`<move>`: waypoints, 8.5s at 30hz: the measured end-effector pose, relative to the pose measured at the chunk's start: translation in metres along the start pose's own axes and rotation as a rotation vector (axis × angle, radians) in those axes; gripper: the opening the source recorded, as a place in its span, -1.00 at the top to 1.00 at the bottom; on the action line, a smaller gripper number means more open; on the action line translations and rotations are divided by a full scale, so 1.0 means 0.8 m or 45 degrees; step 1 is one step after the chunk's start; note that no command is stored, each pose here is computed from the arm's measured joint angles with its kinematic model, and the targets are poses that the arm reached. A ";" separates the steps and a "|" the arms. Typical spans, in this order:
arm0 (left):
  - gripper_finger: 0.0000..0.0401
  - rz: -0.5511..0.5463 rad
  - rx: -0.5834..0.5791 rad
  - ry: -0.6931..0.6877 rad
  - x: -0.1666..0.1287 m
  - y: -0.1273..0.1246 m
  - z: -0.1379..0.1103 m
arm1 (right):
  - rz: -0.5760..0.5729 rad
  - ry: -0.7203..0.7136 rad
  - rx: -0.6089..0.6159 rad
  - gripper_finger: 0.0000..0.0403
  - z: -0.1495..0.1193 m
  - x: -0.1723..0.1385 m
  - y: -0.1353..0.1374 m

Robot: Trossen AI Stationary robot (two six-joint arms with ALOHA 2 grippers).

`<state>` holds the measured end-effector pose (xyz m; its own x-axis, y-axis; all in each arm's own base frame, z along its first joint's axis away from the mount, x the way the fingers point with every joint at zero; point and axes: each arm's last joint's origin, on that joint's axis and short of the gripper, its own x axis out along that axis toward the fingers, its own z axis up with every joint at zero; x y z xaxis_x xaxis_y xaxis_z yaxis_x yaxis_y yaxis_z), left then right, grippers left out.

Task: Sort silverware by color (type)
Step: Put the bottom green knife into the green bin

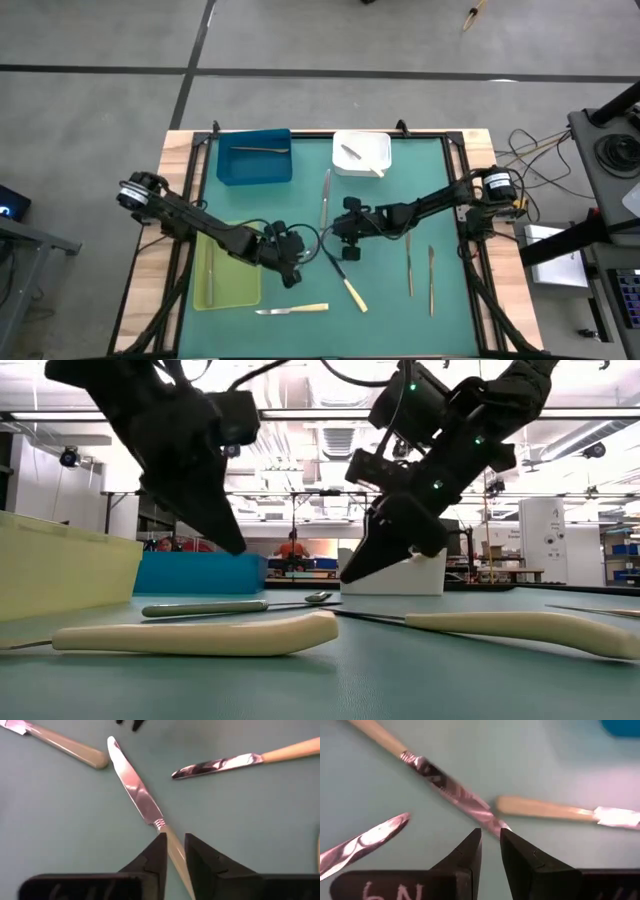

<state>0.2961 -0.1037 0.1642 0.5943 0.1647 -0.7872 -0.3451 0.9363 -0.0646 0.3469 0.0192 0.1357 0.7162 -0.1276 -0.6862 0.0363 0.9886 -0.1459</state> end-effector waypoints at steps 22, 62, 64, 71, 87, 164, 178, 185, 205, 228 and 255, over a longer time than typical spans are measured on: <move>-0.17 0.137 -0.104 0.094 0.050 -0.011 -0.016 | -0.042 -0.112 -0.193 0.69 0.006 0.001 -0.010; 0.94 0.234 -0.225 -0.045 0.070 -0.012 -0.018 | -0.102 -0.143 -0.220 0.69 0.009 0.003 -0.033; 0.94 0.238 -0.240 -0.058 0.070 -0.012 -0.017 | -0.102 -0.143 -0.219 0.69 0.009 0.003 -0.033; 0.98 0.240 -0.243 -0.083 0.065 -0.012 -0.014 | -0.103 -0.141 -0.226 0.69 0.008 0.003 -0.033; 0.99 0.199 -0.179 -0.073 0.049 -0.010 -0.006 | -0.103 -0.140 -0.227 0.69 0.008 0.003 -0.033; 0.88 0.263 -0.326 -0.028 0.061 0.001 -0.028 | 0.377 -0.238 -0.237 0.69 0.012 0.001 -0.024; 0.94 0.229 -0.439 -0.003 0.057 0.012 -0.015 | 0.376 -0.240 -0.248 0.69 0.012 0.001 -0.024; 0.94 0.202 -0.476 0.022 0.055 0.016 -0.012 | 0.284 -0.229 -0.231 0.69 0.013 0.002 -0.026; 0.94 0.176 -0.506 0.057 0.057 0.021 -0.008 | 0.118 -0.111 -0.247 0.11 -0.010 0.027 -0.032; 0.93 0.171 -0.484 0.053 0.057 0.021 -0.007 | 0.119 -0.054 -0.334 0.81 -0.024 0.040 -0.034; 0.43 0.217 -0.156 0.105 0.040 0.015 0.013 | 0.294 -0.037 -0.243 0.96 -0.013 0.031 -0.034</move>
<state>0.3180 -0.0838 0.1446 0.4605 0.2866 -0.8401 -0.5240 0.8517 0.0033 0.3561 -0.0120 0.1153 0.7101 0.1039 -0.6964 -0.2597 0.9580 -0.1219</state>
